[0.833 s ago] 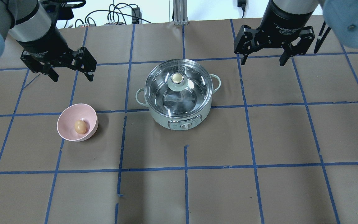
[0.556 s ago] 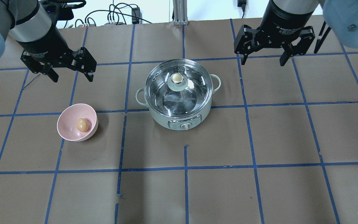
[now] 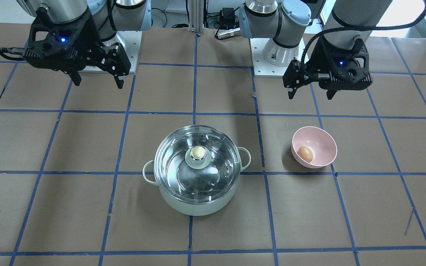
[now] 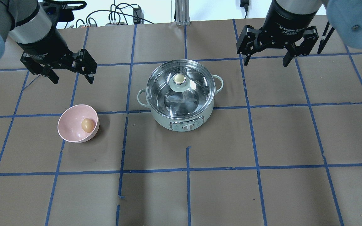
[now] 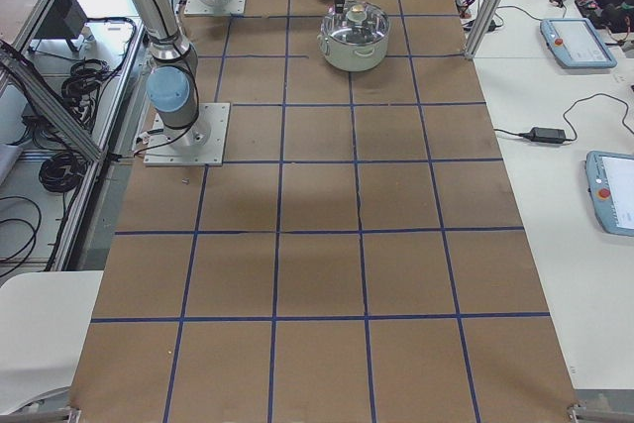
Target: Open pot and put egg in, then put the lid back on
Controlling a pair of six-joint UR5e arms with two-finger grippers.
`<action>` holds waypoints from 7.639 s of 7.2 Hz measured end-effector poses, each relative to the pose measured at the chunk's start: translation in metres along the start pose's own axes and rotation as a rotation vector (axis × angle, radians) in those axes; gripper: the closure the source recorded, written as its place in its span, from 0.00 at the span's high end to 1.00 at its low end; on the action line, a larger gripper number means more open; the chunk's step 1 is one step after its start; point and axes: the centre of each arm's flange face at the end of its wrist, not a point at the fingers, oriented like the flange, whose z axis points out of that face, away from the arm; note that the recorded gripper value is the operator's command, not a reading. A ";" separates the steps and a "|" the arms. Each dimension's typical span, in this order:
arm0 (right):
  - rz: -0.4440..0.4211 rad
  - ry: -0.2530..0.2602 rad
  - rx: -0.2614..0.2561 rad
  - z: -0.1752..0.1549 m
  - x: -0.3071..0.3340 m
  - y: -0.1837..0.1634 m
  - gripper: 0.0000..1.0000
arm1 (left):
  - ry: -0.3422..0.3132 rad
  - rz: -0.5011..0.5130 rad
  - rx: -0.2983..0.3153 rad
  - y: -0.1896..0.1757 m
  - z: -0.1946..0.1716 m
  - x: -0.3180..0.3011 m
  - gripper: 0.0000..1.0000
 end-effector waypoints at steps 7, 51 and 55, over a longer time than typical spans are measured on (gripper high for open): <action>-0.101 -0.043 0.035 0.054 -0.101 -0.088 1.00 | 0.035 -0.083 -0.135 -0.002 0.073 -0.089 1.00; -0.041 -0.048 -0.086 0.007 0.056 -0.023 0.25 | 0.057 -0.100 -0.084 -0.011 0.308 -0.111 0.74; -0.045 -0.048 -0.084 0.007 0.055 -0.023 0.25 | 0.053 -0.102 -0.068 -0.015 0.302 -0.112 0.37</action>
